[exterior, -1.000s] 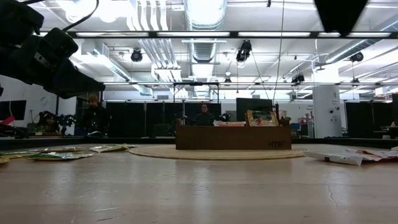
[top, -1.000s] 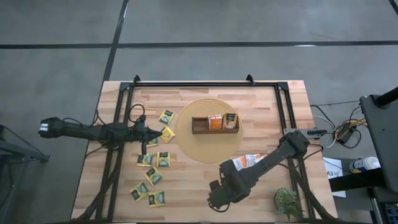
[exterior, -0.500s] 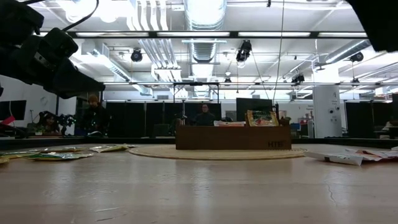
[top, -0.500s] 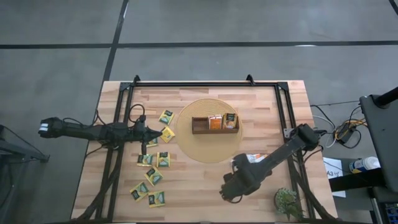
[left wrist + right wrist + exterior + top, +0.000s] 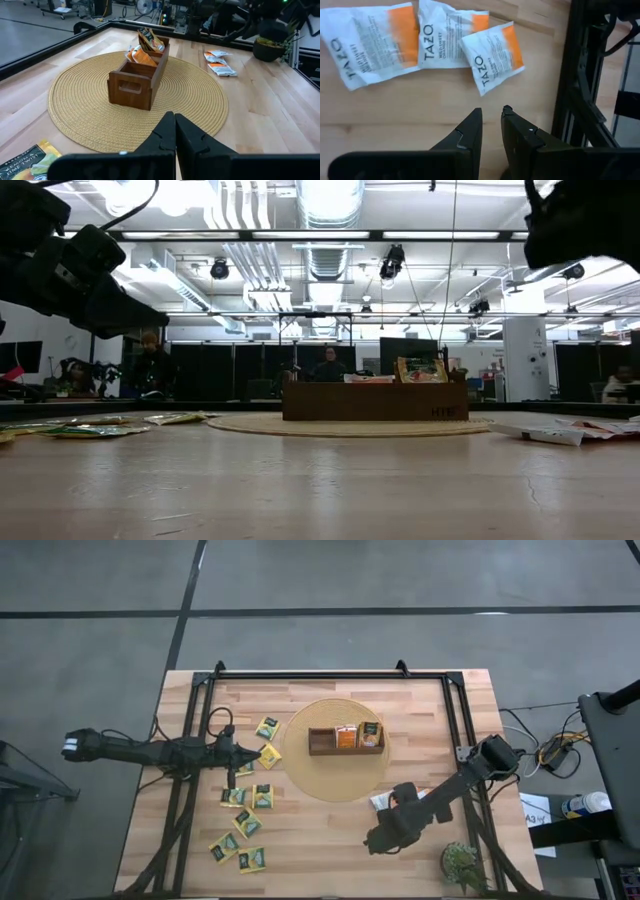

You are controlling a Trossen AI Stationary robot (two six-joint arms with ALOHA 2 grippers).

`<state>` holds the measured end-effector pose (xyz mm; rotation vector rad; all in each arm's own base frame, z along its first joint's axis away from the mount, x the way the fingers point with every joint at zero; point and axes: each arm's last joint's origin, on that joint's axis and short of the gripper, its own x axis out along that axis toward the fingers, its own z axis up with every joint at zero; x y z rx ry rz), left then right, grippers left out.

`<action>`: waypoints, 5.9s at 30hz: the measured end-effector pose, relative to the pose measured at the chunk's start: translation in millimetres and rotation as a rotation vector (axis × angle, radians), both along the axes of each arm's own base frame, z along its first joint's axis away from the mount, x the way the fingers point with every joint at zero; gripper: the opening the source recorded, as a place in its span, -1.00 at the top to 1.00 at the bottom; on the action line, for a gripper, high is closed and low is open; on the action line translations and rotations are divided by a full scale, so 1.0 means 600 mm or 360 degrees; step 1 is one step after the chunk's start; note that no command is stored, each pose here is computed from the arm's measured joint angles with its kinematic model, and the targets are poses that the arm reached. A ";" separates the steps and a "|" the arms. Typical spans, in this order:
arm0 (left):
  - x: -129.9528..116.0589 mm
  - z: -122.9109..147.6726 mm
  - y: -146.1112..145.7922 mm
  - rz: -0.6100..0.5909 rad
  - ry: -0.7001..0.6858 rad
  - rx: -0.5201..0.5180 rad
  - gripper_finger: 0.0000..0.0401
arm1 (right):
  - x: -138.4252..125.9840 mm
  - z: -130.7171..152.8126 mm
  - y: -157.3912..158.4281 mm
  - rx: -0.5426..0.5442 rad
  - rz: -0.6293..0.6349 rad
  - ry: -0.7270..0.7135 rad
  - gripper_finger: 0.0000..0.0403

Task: Pick & Place Tea
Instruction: Put the white tea bag into the middle section of the wooden organizer

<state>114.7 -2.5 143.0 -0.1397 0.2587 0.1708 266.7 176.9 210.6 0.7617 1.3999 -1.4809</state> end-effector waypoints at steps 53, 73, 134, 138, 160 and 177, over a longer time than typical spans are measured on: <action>0.000 0.000 0.000 -0.0001 0.0000 0.0000 1.00 | -0.027 -0.100 -0.023 0.0082 0.0232 0.0063 0.15; 0.000 0.000 0.000 -0.0001 0.0000 0.0000 1.00 | -0.052 -0.132 -0.031 0.0204 0.0105 0.0198 0.40; 0.000 0.000 0.000 -0.0001 0.0001 0.0000 1.00 | 0.018 -0.029 -0.006 0.0047 0.0327 -0.0188 0.09; 0.000 0.000 0.000 0.0000 0.0001 0.0000 1.00 | 0.009 -0.052 -0.010 0.0043 0.0281 -0.0165 -0.13; 0.000 -0.001 0.000 -0.0002 0.0012 0.0001 1.00 | -0.009 -0.133 -0.025 0.0244 0.0143 -0.0198 0.64; 0.000 -0.002 0.000 -0.0001 0.0014 0.0001 1.00 | 0.037 -0.049 -0.009 0.0201 0.0377 -0.0313 0.96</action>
